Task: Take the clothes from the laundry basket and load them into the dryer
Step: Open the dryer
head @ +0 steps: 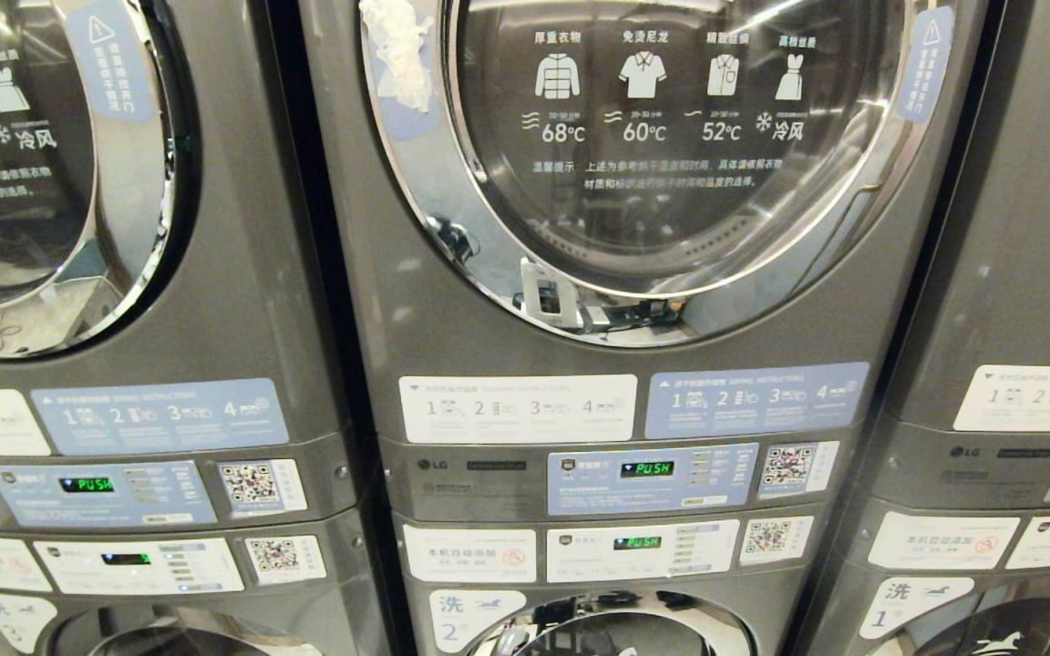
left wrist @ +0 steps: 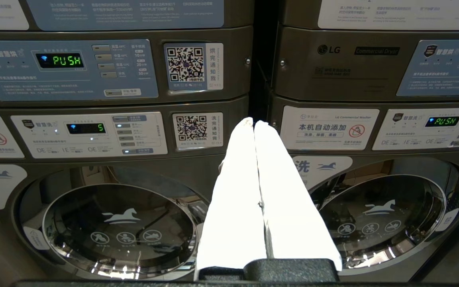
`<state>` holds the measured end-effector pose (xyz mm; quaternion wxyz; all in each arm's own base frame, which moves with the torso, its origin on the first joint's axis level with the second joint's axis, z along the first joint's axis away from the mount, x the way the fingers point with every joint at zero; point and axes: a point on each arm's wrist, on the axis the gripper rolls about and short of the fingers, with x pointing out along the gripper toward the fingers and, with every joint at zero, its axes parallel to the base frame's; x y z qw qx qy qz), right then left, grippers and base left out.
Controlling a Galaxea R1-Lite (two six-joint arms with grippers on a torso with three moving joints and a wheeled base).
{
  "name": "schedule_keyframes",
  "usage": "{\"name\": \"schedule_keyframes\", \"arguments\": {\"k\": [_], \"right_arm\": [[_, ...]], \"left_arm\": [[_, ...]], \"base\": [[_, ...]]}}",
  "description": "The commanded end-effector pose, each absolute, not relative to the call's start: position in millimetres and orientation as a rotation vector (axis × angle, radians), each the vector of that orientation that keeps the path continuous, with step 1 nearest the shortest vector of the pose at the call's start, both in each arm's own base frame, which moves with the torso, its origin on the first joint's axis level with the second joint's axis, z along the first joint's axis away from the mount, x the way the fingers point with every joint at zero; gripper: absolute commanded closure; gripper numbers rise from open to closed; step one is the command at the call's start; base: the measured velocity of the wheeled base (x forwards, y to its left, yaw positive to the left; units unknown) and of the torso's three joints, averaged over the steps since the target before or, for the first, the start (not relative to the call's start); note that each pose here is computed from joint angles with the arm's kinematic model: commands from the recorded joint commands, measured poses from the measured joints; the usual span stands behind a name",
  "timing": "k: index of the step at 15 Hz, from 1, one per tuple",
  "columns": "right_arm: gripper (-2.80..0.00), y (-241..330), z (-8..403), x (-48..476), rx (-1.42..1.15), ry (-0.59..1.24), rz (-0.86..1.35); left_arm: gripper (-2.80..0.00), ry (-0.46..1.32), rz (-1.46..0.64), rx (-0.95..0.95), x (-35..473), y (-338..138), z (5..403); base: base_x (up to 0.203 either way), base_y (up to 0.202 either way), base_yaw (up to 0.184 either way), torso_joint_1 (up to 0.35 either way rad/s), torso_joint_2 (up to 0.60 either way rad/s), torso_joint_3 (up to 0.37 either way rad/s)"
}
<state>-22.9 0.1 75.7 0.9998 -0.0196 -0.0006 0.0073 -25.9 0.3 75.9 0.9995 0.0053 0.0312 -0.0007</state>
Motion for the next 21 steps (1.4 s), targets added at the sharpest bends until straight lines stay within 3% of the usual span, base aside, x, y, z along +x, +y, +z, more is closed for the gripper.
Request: {"name": "schedule_keyframes", "arguments": {"k": [1,4,7,10,12,16,19,20,21], "right_arm": [[0.0,0,75,-23,-0.103,-0.001,0.03],[0.0,2,105,-31,-0.15,-0.082,0.087],[0.0,3,199,-28,-0.134,-0.14,0.146],[0.0,7,303,38,-0.128,-0.1,0.293],[0.0,14,342,95,-0.122,-0.072,0.449],[0.0,79,366,155,-0.107,-0.071,0.928],[0.0,137,352,201,-0.103,-0.042,1.095],[-2.8,151,348,218,-0.103,-0.049,1.106],[-2.8,165,348,237,-0.101,-0.068,1.109]], "left_arm": [[0.0,0.064,0.0,0.014,-26,0,76],[0.0,0.058,0.0,0.014,-26,0,76],[0.0,0.057,-0.001,0.011,-26,0,76],[0.0,0.057,0.0,0.011,-26,0,76],[0.0,0.057,-0.001,0.011,-26,0,76],[0.0,0.057,0.0,0.011,-26,0,76],[0.0,0.058,-0.001,0.011,-26,0,76],[0.0,0.057,-0.001,0.011,-26,0,76],[0.0,0.057,-0.001,0.011,-26,0,76]], "base": [[0.0,0.0,0.0,0.0,0.0,0.0],[0.0,0.0,0.0,0.0,0.0,0.0],[0.0,0.0,0.0,0.0,0.0,0.0],[0.0,0.0,0.0,0.0,0.0,0.0],[0.0,0.0,0.0,0.0,0.0,0.0],[0.0,0.0,0.0,0.0,0.0,0.0],[0.0,0.0,0.0,0.0,0.0,0.0],[0.0,0.0,0.0,0.0,0.0,0.0],[0.0,0.0,0.0,0.0,0.0,0.0]]}}
